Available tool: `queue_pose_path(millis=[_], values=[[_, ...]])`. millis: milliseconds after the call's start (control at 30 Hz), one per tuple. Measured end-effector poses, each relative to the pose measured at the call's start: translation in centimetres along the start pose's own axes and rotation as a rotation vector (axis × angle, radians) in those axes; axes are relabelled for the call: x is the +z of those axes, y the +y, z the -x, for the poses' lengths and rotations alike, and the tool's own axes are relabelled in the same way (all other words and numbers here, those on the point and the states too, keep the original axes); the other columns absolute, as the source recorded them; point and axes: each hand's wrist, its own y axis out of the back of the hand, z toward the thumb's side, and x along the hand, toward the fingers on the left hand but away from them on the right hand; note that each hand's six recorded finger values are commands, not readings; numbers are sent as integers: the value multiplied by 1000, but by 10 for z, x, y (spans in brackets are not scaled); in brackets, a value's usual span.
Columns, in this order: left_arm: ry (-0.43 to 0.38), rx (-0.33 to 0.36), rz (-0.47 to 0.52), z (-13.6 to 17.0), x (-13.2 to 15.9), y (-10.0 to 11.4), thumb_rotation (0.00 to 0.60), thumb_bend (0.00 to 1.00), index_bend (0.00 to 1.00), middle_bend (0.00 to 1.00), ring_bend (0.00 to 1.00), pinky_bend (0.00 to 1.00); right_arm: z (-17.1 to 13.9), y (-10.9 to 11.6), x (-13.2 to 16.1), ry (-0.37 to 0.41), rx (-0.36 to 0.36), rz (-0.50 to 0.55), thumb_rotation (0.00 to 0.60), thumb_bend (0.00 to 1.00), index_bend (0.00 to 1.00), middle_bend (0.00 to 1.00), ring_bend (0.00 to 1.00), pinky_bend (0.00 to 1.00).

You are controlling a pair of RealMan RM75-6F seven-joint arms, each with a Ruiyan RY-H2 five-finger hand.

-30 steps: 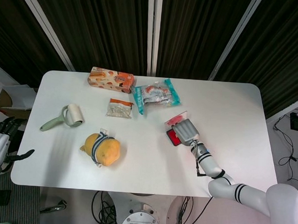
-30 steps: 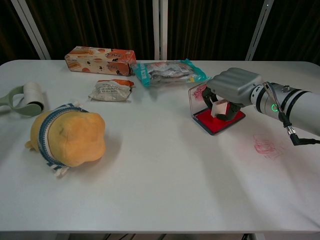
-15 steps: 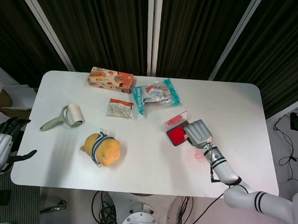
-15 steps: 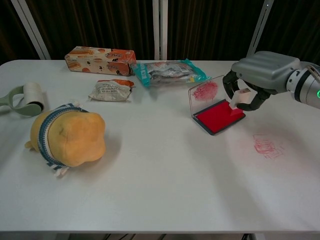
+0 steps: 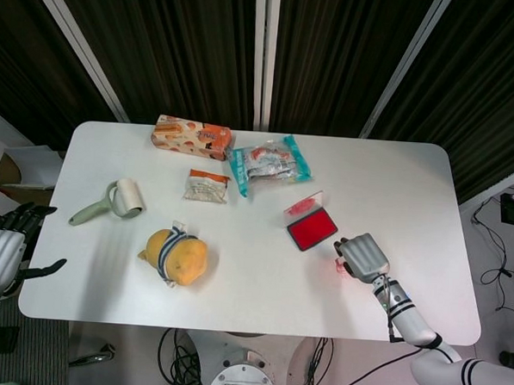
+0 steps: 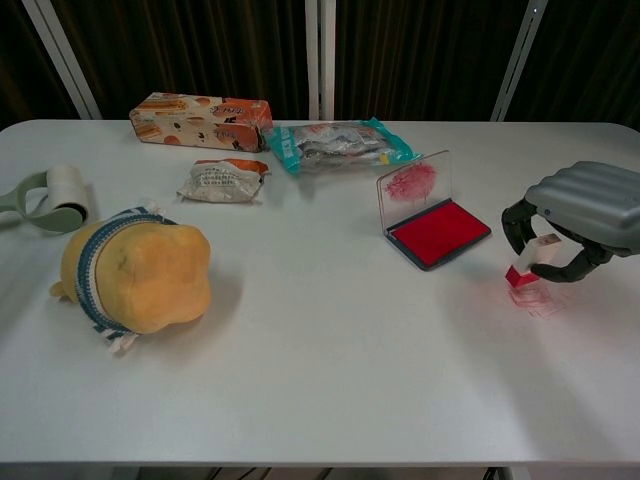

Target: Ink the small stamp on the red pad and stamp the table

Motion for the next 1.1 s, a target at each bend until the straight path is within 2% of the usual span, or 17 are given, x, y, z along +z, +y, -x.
queue_pose_path(millis=[533, 767, 1100], values=[[7, 7, 0, 2, -3, 2, 493, 123, 164, 189, 118, 210, 0, -14, 3, 11, 38, -25, 600, 344, 518, 486, 753, 944], [7, 4, 4, 2, -4, 1, 494, 123, 165, 189, 118, 210, -3, -16, 2, 19, 60, -37, 600, 296, 382, 398, 752, 944], [4, 5, 2, 2, -3, 3, 494, 123, 165, 189, 118, 210, -7, -13, 0, 20, 68, -44, 600, 289, 236, 313, 751, 943]])
